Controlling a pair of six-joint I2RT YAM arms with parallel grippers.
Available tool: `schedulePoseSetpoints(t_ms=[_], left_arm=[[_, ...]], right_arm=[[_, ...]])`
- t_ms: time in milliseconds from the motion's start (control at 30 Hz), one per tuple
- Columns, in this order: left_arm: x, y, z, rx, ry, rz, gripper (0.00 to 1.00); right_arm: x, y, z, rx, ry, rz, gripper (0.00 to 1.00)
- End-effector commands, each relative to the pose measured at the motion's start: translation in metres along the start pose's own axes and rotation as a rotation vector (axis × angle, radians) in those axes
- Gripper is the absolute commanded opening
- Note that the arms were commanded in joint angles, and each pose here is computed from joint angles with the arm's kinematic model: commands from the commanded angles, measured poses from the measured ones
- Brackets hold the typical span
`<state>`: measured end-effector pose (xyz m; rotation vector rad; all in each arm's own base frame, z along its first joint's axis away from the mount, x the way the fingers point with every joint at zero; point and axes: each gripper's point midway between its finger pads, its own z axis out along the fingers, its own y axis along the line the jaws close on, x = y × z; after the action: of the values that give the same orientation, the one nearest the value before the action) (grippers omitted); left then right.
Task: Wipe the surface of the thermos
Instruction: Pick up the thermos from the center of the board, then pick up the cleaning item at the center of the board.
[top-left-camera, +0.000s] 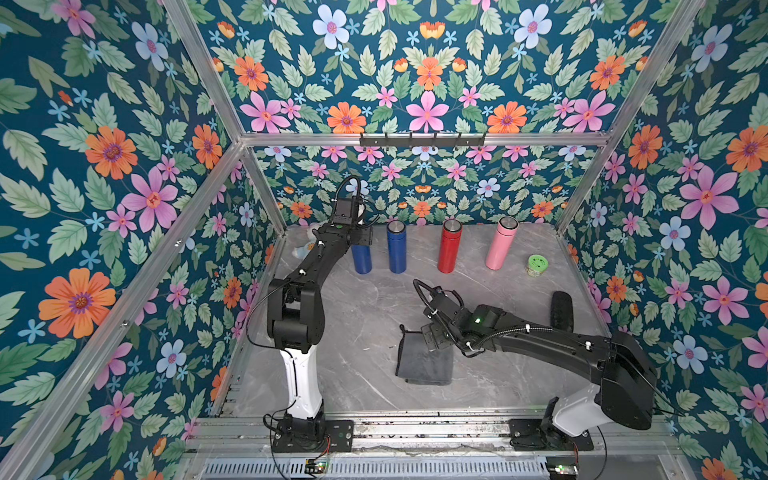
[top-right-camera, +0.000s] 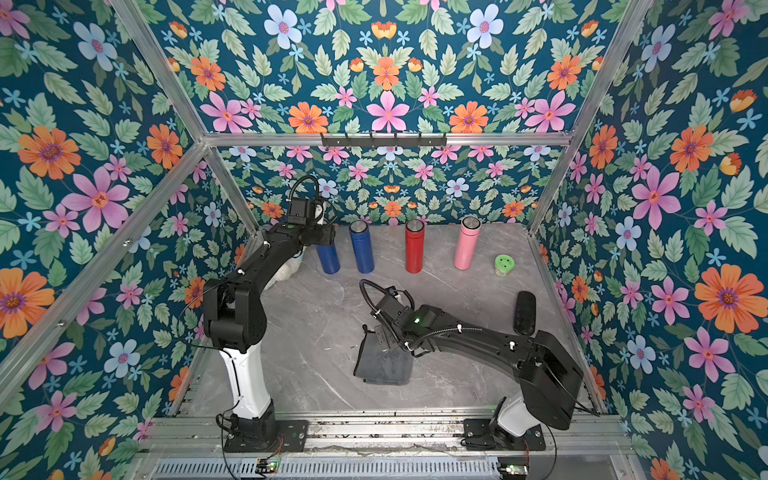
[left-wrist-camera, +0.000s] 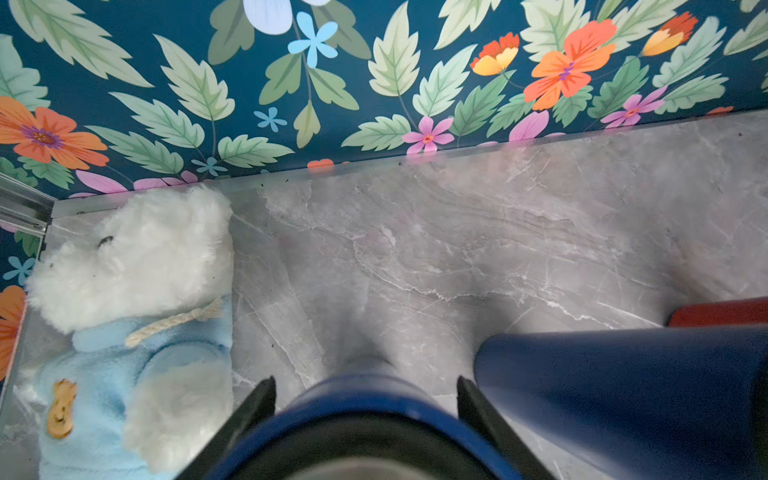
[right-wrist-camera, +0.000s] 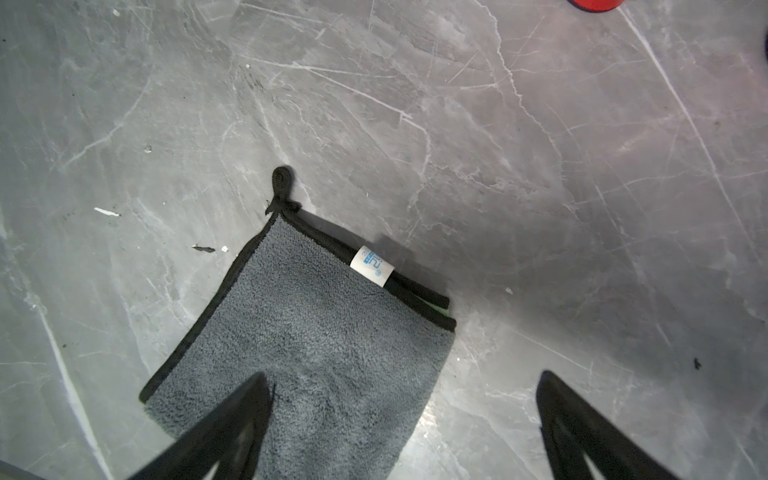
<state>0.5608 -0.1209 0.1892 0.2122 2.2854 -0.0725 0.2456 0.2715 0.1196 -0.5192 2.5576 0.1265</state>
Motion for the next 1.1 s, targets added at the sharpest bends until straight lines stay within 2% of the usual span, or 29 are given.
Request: schedulePoseSetpoints(t_ms=[0,133,400,633,733,800,933,1000,1067], left_arm=[[0.010,0.005,0.003,-0.022,0.033,-0.002,0.00],[0.008,0.004,-0.009,-0.012,0.013,-0.003,0.00],[-0.002,0.001,-0.067,0.020,-0.091,-0.012,0.00],[0.014,-0.010,-0.122,0.100,-0.144,-0.015,0.00],[0.023,-0.012,-0.142,0.121,-0.156,-0.013,0.00],[0.027,-0.015,-0.154,0.140,-0.162,-0.011,0.00],[0.038,-0.018,-0.169,0.158,-0.136,0.006,0.00],[0.043,-0.019,-0.175,0.163,-0.129,0.014,0.00],[0.049,-0.023,-0.178,0.185,-0.119,0.025,0.00]], right_arm=[[0.006,0.001,0.000,0.011,0.034,-0.003,0.99],[0.017,0.015,-0.001,-0.023,0.094,-0.027,0.98],[0.050,0.039,0.003,-0.071,0.267,-0.043,0.94],[0.071,0.056,0.036,-0.079,0.385,-0.025,0.90],[0.081,0.061,0.053,-0.065,0.437,-0.021,0.85],[0.090,0.064,0.062,-0.069,0.472,-0.016,0.77],[0.111,0.066,0.076,-0.070,0.535,0.007,0.55],[0.120,0.064,0.080,-0.064,0.562,0.022,0.39],[0.127,0.062,0.083,-0.067,0.577,0.043,0.16]])
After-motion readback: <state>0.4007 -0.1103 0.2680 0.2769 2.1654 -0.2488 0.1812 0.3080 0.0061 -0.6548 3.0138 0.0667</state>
